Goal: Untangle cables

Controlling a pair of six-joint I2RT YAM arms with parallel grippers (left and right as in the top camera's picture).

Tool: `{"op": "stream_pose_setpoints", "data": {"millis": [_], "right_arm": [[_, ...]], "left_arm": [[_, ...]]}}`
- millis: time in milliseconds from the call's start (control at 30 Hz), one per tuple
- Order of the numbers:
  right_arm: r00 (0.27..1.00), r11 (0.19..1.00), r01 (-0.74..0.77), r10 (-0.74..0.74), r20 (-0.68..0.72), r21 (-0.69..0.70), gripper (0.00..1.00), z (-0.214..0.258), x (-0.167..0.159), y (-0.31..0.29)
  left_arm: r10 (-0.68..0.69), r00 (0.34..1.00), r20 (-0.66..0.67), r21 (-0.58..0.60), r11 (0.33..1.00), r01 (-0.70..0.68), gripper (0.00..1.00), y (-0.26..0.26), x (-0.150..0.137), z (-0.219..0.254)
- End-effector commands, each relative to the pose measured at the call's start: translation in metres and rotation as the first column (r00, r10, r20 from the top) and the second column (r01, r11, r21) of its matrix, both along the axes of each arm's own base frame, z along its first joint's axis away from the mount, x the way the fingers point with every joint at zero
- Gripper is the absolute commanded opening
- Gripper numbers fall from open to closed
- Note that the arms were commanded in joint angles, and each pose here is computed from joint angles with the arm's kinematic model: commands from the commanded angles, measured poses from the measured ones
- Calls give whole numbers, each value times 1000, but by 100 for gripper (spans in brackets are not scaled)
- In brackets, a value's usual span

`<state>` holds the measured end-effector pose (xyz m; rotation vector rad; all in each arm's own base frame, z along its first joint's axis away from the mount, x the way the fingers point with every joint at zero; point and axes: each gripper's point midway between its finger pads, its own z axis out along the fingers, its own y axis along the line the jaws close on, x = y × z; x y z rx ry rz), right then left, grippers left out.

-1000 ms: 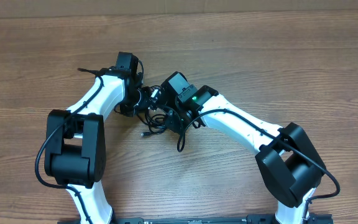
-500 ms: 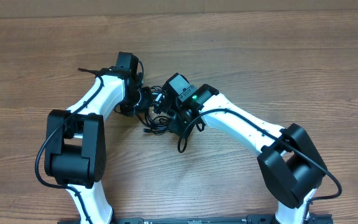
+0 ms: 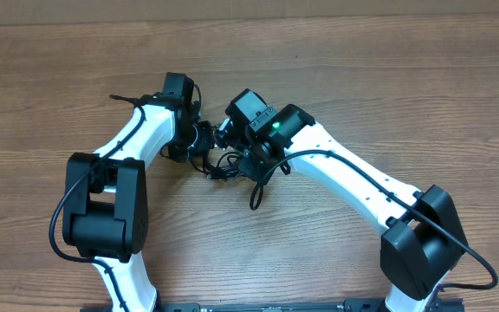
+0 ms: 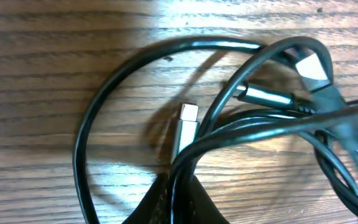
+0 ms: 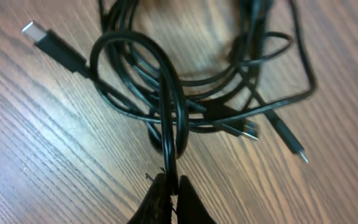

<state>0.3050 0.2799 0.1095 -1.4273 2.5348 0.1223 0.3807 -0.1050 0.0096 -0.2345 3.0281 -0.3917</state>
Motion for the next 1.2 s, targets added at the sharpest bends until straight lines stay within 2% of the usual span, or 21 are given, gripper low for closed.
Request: {"op": "stream_pose_setpoints", "data": {"millis": [0, 200, 267, 333, 433, 500, 600, 900, 1000, 1067, 1100, 1167], "right_arm": [[978, 990, 137, -130, 162, -32, 4, 43, 25, -16], [945, 953, 227, -165, 281, -203, 4, 57, 36, -55], [915, 918, 301, -202, 349, -258, 4, 63, 42, -73], [913, 918, 318, -229, 337, -236, 4, 62, 40, -70], [959, 959, 240, -210, 192, -150, 13, 51, 22, -47], [984, 983, 154, -142, 111, -104, 20, 47, 11, -33], [999, 998, 31, -28, 46, -58, 45, 41, 2, -22], [993, 996, -94, 94, 70, -3, 48, 9, 13, -12], [989, 993, -120, 120, 89, -1, 50, -5, 15, -11], [989, 994, -113, 112, 97, 10, 50, -8, 19, -12], [990, 994, -110, 107, 93, 23, 50, -8, 20, -12], [993, 993, -101, 96, 73, 68, 51, -7, 23, -12]], "left_arm": [[6, 1000, 4, 17, 1000, -6, 10, 3, 0, 0], [6, 1000, 4, 16, 1000, -6, 9, 3, 0, 0], [6, 1000, 4, 16, 1000, -6, 9, 3, 0, 0], [6, 1000, 3, 17, 1000, -6, 9, 3, 0, 0], [5, 1000, 1, 17, 1000, -5, 10, 3, -1, 0], [6, 1000, 0, 17, 1000, -6, 10, 3, -1, 0], [4, 1000, -2, 13, 1000, -4, 11, 2, -2, 0], [-73, 997, 14, -19, 997, 73, 11, -4, -2, 1], [-123, 992, 28, -18, 992, 123, 18, -4, -2, 2], [-119, 993, 23, -57, 991, 120, 21, -7, -2, 7], [-116, 993, 20, -87, 989, 117, 27, -9, -1, 11], [-117, 993, 20, -151, 981, 119, 48, -15, 1, 21]]}}
